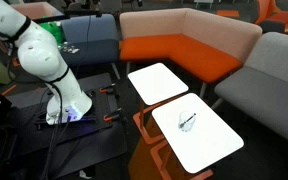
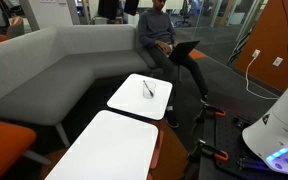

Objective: Take the marker out of the glass and put it on the table on the left

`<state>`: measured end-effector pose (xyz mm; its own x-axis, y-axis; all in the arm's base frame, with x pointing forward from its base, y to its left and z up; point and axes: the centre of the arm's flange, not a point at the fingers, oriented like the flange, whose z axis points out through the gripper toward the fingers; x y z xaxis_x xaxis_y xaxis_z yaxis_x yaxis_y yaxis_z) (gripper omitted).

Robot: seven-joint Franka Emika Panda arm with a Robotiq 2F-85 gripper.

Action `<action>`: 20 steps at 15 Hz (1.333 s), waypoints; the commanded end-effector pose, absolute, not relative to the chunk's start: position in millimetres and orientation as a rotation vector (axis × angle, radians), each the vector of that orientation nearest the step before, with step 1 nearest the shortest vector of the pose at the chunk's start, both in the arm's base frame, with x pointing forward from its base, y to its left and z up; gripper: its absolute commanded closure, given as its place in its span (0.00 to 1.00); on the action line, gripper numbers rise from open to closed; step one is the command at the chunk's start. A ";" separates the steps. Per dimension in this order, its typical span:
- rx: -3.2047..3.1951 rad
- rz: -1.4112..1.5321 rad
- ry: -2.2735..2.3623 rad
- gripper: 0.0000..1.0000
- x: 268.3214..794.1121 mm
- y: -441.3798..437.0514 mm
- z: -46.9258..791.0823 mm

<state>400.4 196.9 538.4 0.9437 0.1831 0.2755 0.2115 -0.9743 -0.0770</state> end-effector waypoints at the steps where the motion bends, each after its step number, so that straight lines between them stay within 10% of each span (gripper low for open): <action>1: -2.993 -0.410 -0.305 0.00 400.4 197.0 538.6; 20: -3.071 -0.560 0.396 0.00 507.5 -95.9 360.8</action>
